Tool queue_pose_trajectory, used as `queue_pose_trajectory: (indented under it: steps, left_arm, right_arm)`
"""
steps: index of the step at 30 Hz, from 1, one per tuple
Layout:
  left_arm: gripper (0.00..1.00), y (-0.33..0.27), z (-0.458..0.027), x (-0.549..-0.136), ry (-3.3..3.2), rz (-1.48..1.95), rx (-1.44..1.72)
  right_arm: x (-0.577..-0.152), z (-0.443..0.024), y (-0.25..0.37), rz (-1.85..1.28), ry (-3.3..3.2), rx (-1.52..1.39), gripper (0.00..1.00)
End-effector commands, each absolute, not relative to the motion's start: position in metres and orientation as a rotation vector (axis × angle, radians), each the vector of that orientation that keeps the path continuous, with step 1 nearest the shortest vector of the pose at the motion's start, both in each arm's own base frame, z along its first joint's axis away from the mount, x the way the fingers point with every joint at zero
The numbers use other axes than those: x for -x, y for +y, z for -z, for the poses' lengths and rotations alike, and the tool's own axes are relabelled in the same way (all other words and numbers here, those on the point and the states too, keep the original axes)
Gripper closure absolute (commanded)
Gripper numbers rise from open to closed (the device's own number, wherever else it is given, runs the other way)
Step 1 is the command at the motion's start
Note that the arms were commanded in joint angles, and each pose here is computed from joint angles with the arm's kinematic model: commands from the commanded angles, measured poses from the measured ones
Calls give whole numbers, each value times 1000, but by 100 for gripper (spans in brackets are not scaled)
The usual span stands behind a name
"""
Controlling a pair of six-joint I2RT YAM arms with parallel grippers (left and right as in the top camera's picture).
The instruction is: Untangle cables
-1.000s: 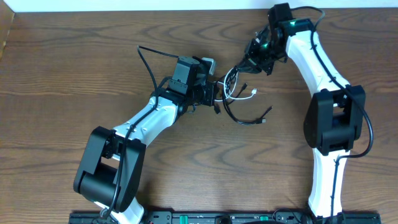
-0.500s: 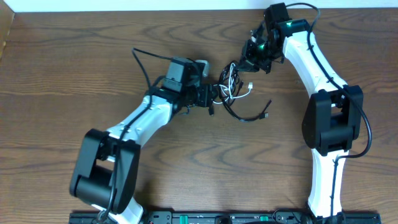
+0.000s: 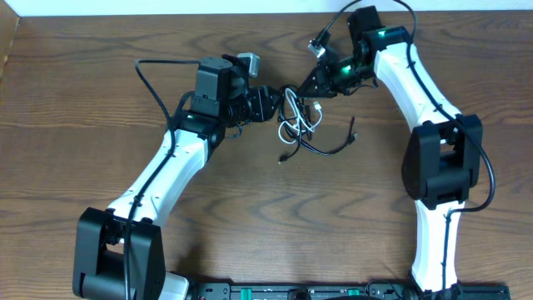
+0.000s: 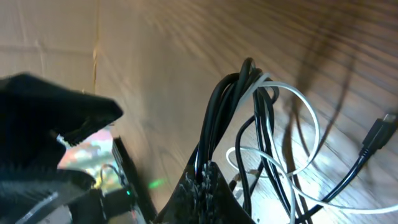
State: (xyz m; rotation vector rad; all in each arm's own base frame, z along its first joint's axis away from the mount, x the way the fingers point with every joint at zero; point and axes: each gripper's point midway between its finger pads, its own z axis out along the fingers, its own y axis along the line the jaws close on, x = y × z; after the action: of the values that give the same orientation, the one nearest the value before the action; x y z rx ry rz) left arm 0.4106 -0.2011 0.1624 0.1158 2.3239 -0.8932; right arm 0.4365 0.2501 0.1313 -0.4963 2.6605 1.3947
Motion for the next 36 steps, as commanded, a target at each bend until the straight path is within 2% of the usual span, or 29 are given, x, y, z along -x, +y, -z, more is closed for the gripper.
queue_pose_trajectory:
  steps: [1,7,12,20,31,36]
  left_arm:
    - [51,-203,-172,-414,2328,981,40]
    - [53,-203,-159,-416,2373,1014,146]
    - [61,-205,-143,-416,2417,1029,202]
    - [61,-206,-123,-418,2460,1030,246]
    - [61,-208,-128,-423,2434,1069,320]
    - [61,-212,-132,-425,2415,1081,321]
  right_arm:
    - [-424,-144,270,-1482,2524,691,99]
    - [-421,-155,283,-1550,2436,753,99]
    - [-422,-155,281,-1551,2442,737,99]
    - [-422,-155,281,-1554,2448,728,99]
    - [-422,-155,281,-1560,2445,728,99]
    - [-418,-172,287,-1682,2335,766,99]
